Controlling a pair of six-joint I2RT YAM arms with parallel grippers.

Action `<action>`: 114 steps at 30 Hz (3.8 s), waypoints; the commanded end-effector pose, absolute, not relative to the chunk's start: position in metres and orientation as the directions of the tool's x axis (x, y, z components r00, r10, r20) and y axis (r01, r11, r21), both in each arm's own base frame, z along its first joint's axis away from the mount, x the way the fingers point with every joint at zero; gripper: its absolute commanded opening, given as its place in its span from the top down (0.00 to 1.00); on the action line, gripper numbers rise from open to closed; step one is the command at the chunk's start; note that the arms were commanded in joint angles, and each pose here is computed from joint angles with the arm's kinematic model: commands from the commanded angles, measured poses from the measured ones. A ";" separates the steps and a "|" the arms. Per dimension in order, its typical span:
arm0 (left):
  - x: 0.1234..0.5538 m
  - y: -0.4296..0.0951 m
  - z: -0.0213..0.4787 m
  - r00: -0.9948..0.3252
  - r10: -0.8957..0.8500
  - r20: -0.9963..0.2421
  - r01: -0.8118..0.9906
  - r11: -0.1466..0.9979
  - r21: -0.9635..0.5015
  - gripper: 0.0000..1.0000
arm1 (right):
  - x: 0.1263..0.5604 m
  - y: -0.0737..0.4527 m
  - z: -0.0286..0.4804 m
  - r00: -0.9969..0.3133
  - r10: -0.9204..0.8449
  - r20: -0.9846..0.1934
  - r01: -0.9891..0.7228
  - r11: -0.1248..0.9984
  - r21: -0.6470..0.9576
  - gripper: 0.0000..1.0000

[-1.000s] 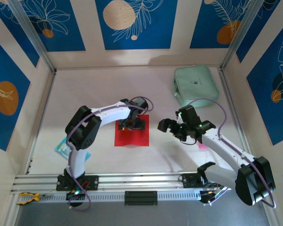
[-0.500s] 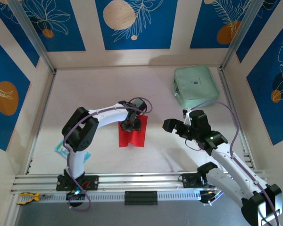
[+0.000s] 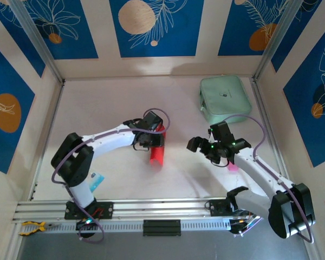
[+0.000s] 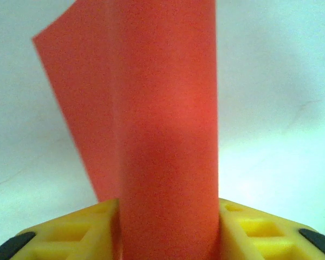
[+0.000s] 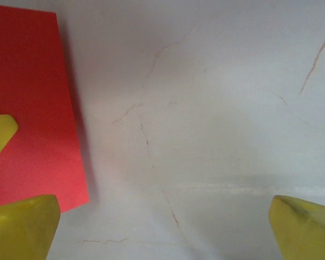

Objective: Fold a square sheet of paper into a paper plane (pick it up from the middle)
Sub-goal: First fold the square sheet of paper in half at the center of the table.

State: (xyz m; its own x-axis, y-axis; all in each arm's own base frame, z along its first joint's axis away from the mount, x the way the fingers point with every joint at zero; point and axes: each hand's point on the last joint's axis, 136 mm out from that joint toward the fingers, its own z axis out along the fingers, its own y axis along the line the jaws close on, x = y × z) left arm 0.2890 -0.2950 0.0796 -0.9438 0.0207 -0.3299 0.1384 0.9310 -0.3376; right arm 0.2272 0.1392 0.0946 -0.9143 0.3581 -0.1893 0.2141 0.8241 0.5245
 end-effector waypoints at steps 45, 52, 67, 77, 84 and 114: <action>0.272 -0.363 0.115 -0.955 -0.171 -0.241 0.107 0.559 -0.822 0.55 | 0.241 0.167 0.150 -0.866 0.386 -0.318 0.001 0.637 0.771 0.01; 0.268 -0.366 0.108 -0.962 -0.193 -0.192 0.069 0.510 -0.857 0.55 | 0.233 0.168 0.153 -0.874 0.386 -0.296 0.018 0.634 0.773 0.01; 0.265 -0.359 0.068 -0.968 -0.218 -0.127 -0.016 0.558 -0.830 0.54 | 0.228 0.180 0.140 -0.905 0.339 -0.257 0.013 0.627 0.779 0.01; 0.258 -0.341 0.042 -0.964 -0.240 -0.113 -0.074 0.653 -0.754 0.51 | 0.223 0.188 0.128 -0.939 0.280 -0.199 0.033 0.650 0.759 0.01; 0.255 -0.330 0.041 -0.968 -0.194 -0.157 -0.036 0.729 -0.684 0.41 | 0.224 0.193 0.123 -0.945 0.271 -0.182 0.047 0.665 0.745 0.01; 0.253 -0.310 0.030 -0.979 0.006 -0.202 0.103 0.875 -0.473 0.41 | 0.221 0.219 0.096 -0.968 0.218 -0.123 0.064 0.690 0.721 0.37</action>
